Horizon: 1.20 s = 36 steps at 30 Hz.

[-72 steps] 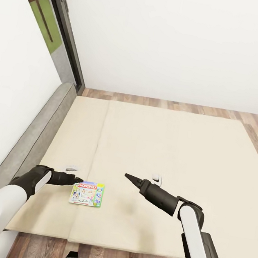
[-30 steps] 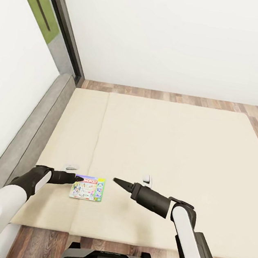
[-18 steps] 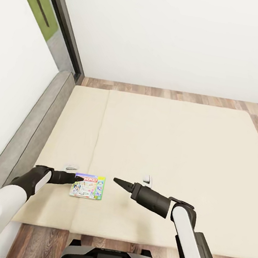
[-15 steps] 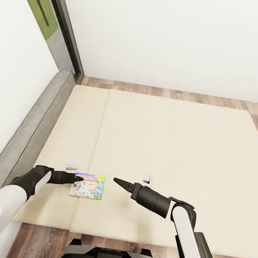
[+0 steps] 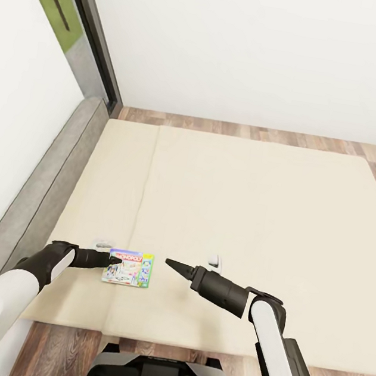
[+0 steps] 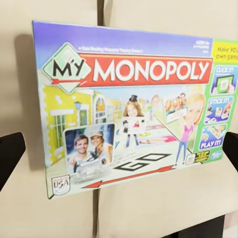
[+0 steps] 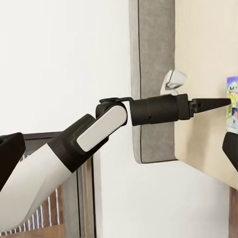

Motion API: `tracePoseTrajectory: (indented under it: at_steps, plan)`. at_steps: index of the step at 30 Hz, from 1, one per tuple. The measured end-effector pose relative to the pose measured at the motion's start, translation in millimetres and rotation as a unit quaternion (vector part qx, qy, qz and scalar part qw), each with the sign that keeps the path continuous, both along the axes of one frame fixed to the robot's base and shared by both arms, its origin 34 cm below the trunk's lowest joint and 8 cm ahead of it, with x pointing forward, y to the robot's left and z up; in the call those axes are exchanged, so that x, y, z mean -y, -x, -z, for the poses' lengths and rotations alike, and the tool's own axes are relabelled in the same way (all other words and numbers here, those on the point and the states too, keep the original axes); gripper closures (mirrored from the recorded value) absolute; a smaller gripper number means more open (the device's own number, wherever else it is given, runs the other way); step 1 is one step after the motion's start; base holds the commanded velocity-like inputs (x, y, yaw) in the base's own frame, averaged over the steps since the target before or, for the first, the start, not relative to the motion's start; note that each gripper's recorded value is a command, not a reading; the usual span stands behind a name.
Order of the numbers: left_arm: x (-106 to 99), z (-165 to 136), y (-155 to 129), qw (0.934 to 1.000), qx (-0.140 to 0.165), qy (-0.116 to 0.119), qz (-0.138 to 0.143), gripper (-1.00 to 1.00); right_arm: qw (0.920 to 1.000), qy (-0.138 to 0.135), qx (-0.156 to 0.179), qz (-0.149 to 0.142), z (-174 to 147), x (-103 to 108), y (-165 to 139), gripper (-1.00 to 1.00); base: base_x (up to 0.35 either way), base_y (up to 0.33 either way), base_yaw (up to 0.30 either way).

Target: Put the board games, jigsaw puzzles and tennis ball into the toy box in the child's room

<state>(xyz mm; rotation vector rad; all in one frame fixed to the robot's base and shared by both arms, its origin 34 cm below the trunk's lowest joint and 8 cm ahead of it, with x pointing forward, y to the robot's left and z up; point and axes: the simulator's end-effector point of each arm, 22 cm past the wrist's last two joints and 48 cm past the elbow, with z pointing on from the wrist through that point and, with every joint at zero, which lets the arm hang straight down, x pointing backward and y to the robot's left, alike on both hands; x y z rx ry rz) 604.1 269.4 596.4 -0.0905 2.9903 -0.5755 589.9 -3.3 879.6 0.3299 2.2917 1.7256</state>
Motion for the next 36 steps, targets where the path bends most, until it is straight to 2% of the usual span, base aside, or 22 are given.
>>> tracePoseTrajectory:
  at_steps: [19, 36]
  plan:
    - [1, 11, 6, 1.0, -0.007, 0.0, 0.001, -1.0, 0.9999, 0.0, -0.014, 0.001, 13, 0, 3, -1.0, 0.0, 0.0, 0.0]
    - [0, 17, -12, 0.9995, 0.032, -0.005, 0.007, -1.0, 0.9996, 0.001, -0.027, 0.002, 26, -1, 7, -1.0, 0.0, 0.0, 0.0]
